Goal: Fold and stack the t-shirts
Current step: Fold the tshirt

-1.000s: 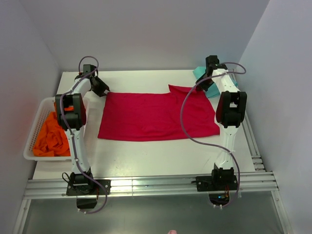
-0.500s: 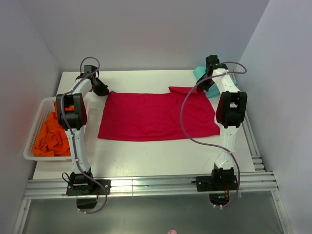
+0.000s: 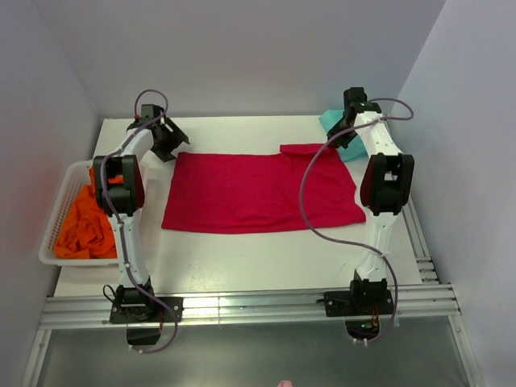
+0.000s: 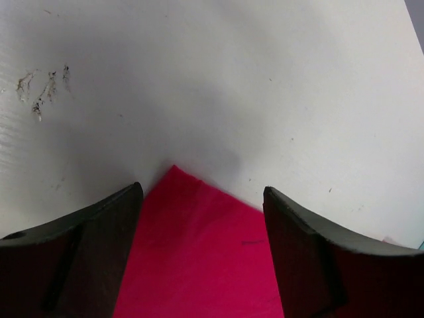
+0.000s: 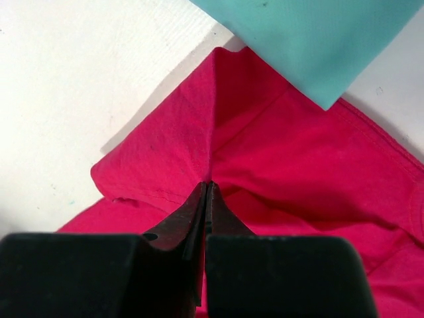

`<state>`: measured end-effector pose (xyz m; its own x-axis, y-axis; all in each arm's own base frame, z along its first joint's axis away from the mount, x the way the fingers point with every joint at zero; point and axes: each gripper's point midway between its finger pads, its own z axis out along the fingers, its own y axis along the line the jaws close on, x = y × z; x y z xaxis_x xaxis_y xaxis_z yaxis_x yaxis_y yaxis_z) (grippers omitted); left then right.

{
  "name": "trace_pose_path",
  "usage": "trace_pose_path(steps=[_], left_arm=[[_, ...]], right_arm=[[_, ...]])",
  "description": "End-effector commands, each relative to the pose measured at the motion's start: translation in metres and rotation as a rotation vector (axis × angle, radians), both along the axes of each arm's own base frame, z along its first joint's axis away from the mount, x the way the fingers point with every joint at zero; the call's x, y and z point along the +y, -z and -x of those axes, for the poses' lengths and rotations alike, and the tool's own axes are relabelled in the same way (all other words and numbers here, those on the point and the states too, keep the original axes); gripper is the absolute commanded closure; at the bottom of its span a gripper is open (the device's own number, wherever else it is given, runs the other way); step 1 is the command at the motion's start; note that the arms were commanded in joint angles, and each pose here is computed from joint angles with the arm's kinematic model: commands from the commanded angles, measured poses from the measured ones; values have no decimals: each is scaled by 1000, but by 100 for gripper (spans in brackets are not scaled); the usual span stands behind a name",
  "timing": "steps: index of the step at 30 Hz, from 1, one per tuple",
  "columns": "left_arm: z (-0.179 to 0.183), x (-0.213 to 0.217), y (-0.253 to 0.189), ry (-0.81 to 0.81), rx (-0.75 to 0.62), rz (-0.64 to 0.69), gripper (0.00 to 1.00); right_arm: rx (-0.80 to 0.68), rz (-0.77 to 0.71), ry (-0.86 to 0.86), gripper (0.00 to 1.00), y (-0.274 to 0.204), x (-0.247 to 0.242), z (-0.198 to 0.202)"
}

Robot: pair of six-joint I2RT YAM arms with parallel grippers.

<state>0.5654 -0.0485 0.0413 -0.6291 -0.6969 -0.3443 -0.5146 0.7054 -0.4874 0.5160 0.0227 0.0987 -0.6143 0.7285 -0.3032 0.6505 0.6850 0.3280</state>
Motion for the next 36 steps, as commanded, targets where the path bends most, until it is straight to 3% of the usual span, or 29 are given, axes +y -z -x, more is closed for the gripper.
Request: trace_pose_path(steps=[1, 11, 18, 20, 27, 29, 36], left_arm=[[15, 13, 8, 2, 57, -75, 18], [14, -4, 27, 101, 54, -14, 27], [24, -38, 44, 194, 89, -22, 34], [26, -40, 45, 198, 89, -25, 42], [29, -39, 50, 190, 107, -36, 94], [26, -38, 47, 185, 102, -40, 99], [18, -33, 24, 172, 76, -68, 100]], right_arm=[[-47, 32, 17, 100, -27, -10, 5], [-39, 36, 23, 100, -27, -12, 7], [-30, 36, 25, 100, -24, -13, 7], [-30, 36, 25, 100, -24, -13, 7], [-20, 37, 26, 100, -21, -15, 10], [-22, 38, 24, 100, -22, -15, 10], [-48, 43, 15, 100, -33, -16, 4]])
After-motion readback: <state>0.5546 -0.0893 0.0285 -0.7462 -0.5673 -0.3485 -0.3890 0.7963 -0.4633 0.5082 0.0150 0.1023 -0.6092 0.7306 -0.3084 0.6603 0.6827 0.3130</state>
